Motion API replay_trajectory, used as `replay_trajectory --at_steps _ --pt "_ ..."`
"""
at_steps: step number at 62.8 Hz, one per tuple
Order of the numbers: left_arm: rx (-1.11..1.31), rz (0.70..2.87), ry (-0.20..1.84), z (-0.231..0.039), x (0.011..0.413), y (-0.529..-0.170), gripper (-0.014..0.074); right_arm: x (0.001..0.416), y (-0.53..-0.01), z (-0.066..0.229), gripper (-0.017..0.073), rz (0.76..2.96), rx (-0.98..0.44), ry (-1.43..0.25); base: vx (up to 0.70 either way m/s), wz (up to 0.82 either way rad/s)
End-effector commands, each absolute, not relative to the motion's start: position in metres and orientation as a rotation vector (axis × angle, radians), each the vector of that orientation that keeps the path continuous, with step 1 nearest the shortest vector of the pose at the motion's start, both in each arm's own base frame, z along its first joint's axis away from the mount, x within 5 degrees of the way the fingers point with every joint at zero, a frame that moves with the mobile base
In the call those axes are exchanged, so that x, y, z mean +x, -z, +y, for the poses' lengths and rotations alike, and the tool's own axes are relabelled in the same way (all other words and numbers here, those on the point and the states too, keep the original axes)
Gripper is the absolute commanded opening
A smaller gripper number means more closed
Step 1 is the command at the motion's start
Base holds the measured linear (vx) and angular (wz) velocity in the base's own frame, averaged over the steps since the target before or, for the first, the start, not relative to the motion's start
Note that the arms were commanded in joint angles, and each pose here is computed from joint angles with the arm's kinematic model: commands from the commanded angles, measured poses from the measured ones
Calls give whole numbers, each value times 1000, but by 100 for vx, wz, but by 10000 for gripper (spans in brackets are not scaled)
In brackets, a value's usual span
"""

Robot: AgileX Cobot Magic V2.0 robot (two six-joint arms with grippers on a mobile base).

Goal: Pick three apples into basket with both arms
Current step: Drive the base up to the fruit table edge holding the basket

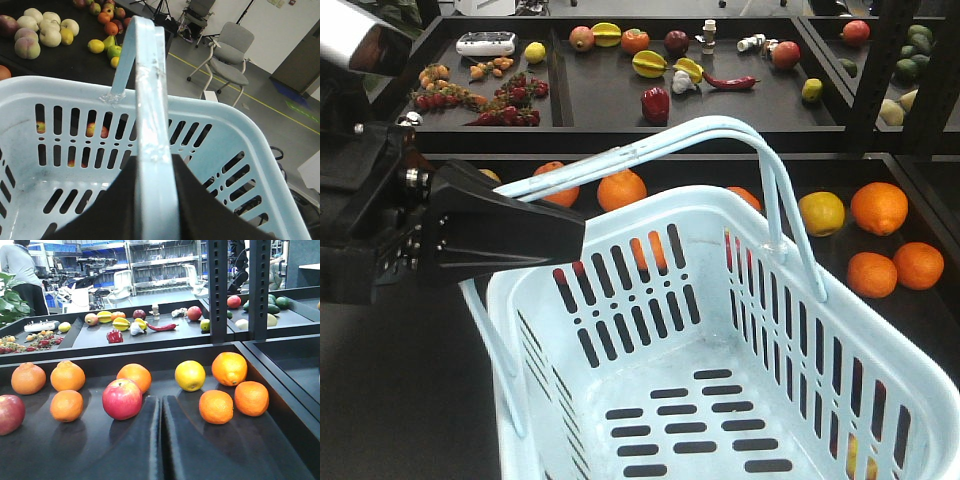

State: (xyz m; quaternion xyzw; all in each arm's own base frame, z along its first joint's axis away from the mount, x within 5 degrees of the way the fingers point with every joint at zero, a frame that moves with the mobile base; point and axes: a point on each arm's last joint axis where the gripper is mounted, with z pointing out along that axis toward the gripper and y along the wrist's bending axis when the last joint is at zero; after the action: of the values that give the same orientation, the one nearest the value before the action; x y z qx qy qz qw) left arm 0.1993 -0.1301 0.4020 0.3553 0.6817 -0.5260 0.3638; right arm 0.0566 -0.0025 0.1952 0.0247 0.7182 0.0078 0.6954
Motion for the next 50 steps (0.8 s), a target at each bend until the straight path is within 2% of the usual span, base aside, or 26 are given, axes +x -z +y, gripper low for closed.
replay_trajectory --at_steps 1,50 --pt "1070 1709 1412 -130 179 -412 -6 56 -197 -1 -5 1538 22 -16 0 0" --pt "1045 1706 1405 -130 181 -413 -6 56 -197 -1 -5 1538 22 -16 0 0"
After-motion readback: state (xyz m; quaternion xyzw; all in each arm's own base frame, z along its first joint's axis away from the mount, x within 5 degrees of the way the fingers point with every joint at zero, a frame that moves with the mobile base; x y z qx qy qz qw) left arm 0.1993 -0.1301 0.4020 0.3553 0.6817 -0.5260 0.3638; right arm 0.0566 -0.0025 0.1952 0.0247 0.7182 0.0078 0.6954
